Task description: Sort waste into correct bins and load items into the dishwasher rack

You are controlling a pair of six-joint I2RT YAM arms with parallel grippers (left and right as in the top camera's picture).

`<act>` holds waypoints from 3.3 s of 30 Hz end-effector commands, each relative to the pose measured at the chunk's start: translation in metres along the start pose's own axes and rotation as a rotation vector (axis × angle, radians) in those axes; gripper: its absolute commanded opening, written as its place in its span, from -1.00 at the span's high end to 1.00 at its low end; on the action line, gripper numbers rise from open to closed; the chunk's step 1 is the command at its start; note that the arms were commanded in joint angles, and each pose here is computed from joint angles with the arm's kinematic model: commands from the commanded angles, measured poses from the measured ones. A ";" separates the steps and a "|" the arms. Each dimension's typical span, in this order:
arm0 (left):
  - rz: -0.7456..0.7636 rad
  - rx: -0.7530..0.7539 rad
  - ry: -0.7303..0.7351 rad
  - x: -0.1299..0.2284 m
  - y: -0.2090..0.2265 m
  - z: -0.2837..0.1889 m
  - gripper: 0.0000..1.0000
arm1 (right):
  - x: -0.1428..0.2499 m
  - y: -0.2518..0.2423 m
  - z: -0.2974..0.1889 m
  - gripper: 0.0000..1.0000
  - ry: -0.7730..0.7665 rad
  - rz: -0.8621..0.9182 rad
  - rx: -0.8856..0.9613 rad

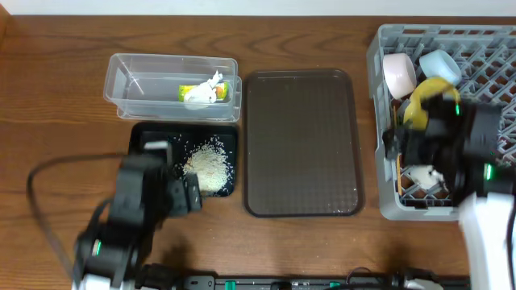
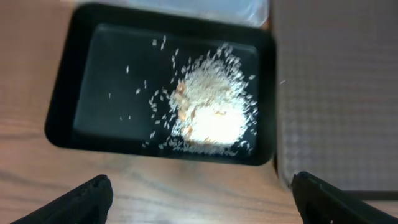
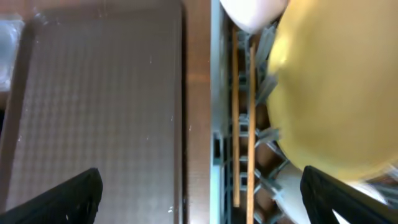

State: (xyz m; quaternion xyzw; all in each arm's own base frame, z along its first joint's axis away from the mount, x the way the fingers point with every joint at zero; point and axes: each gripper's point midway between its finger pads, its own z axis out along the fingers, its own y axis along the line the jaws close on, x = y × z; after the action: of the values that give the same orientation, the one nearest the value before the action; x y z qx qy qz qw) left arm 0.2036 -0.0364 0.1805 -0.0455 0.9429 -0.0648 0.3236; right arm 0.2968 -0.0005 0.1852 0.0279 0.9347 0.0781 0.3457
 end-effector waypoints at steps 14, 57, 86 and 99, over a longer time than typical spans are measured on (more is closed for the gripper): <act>-0.002 0.058 -0.206 0.005 0.003 -0.034 -0.93 | 0.063 -0.003 -0.040 -0.98 -0.164 -0.016 0.061; -0.002 0.058 -0.206 0.005 0.003 -0.034 -0.94 | 0.050 0.025 -0.020 -0.99 -0.840 -0.274 -0.026; -0.002 0.058 -0.206 0.005 0.003 -0.034 -0.94 | 0.059 0.018 -0.010 -0.98 -0.782 -0.253 0.003; -0.017 0.015 -0.225 0.007 0.015 -0.030 -0.94 | 0.059 0.018 -0.010 -0.98 -0.782 -0.253 0.003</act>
State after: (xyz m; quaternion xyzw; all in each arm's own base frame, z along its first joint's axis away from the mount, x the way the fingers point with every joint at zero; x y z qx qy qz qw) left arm 0.1785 -0.0289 0.2043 -0.0491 0.9012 -0.0869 0.4217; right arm 0.2449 0.0271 0.1582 -0.0667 0.7287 0.0276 0.6810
